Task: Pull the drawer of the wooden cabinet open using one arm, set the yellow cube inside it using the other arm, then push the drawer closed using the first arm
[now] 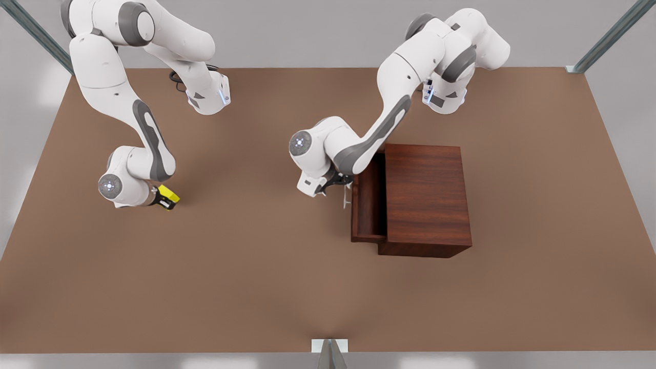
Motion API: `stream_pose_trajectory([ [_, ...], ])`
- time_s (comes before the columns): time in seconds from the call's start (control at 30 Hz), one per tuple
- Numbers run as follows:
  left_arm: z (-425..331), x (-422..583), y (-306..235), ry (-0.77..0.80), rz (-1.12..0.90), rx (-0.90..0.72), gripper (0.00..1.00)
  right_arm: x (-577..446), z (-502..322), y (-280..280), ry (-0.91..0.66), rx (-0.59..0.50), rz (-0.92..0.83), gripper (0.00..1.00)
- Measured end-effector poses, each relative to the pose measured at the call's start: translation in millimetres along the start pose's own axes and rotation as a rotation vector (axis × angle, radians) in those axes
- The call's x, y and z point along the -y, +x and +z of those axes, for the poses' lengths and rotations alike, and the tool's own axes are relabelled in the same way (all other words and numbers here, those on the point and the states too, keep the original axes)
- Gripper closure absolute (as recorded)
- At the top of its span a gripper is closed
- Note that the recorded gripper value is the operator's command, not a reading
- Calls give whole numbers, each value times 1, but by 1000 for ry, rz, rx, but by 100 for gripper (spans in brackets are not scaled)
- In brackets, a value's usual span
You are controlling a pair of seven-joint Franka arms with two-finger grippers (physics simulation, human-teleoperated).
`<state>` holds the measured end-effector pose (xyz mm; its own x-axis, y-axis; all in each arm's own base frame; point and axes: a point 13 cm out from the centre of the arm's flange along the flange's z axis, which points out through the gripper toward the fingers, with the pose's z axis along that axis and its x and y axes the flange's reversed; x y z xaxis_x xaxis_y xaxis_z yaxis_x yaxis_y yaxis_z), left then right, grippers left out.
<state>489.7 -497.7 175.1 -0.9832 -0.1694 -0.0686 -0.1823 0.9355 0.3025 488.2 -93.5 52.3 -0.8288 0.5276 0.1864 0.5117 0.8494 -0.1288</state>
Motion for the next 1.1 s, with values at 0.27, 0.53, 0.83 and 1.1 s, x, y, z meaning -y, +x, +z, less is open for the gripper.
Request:
stream_pose_trajectory([
  [0.27, -206, -101, -84, 194, -221, -10, 0, -125, -100, -19, -25, 110, -211, 53],
  [0.53, -179, -451, -153, 70, -371, -289, 0, -387, -230, 169, -156, 178, -636, 54],
  [0.83, -160, -455, -136, 113, -53, -364, 0, -516, -269, 298, -258, 222, -1070, 54],
  [1.1, -158, -455, -133, 142, 122, -364, 0, -564, -252, 358, -172, 360, -1622, 58],
])
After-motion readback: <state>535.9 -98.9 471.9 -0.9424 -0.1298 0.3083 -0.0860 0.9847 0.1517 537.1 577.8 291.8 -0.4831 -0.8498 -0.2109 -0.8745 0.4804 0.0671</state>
